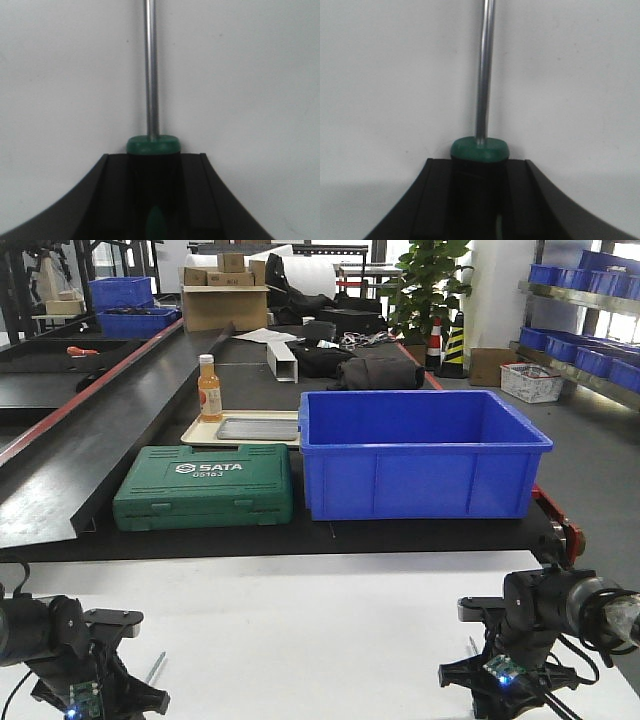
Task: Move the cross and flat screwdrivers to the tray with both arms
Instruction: 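Close both grippers on the screwdriver handles and lift them upright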
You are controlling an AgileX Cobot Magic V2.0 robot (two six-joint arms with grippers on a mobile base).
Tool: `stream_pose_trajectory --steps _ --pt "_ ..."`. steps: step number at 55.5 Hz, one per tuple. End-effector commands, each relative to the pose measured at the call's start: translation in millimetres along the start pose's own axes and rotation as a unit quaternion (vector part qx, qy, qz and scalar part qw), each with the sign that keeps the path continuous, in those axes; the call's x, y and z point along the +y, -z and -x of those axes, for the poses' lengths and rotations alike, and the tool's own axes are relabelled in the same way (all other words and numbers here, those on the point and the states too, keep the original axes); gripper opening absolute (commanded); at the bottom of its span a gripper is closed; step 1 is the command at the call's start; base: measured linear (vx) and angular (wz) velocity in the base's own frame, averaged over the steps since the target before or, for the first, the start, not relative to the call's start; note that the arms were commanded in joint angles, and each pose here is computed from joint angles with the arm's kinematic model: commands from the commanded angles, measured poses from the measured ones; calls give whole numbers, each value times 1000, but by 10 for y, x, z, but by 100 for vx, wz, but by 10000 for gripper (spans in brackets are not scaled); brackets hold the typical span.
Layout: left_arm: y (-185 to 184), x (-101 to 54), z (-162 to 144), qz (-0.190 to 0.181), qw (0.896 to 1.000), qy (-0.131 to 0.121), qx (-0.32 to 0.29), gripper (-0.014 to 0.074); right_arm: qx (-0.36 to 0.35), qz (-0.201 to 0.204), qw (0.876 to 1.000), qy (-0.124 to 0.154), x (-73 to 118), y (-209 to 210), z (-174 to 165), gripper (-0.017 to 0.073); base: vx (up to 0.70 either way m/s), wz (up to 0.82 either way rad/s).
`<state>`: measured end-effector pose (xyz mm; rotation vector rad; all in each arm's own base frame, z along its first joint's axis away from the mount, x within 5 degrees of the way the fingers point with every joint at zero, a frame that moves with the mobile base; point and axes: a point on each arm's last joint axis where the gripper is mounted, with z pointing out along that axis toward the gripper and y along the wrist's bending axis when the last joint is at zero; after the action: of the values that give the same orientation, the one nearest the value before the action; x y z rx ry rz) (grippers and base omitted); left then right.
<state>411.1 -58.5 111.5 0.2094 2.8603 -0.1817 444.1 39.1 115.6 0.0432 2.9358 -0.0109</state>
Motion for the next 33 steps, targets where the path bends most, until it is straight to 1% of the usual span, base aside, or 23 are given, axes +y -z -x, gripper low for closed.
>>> stream_pose_trajectory --steps 1,7,14,19,22,25,27,29,30,32,33 --pt "406 -62 194 -2 997 4 -82 -1 -105 12 994 6 -8 602 207 -12 0 0" --pt "689 -81 299 3 989 1 -148 0 -160 21 987 7 17 945 251 -10 0 0" --pt "1198 -124 391 9 971 -4 -237 0 -229 25 973 36 91 1384 218 -10 0 0" --pt "1528 -158 397 10 959 -7 -282 0 -263 36 963 45 165 1603 85 -10 0 0" --pt "1792 -188 371 9 950 -10 -311 0 -287 43 956 47 197 1751 -21 -10 0 0" --pt "2022 -214 326 9 942 -13 -335 0 -319 53 945 56 251 1891 -153 -10 0 0" --pt "2150 -230 293 8 938 -15 -347 0 -339 58 937 64 282 2004 -264 -10 0 0" --pt "2310 -248 244 8 931 -17 -364 0 -354 62 930 73 312 2096 -358 -10 0 0" --pt "2340 -252 232 8 930 -17 -367 0 -367 63 925 77 315 2177 -427 -10 0 0" --pt "2521 -272 158 7 921 -18 -389 0 -379 65 919 87 336 2264 -535 -10 0 0" --pt "2579 -279 128 7 918 -17 -396 0 -395 67 912 92 341 2371 -597 -10 0 0"
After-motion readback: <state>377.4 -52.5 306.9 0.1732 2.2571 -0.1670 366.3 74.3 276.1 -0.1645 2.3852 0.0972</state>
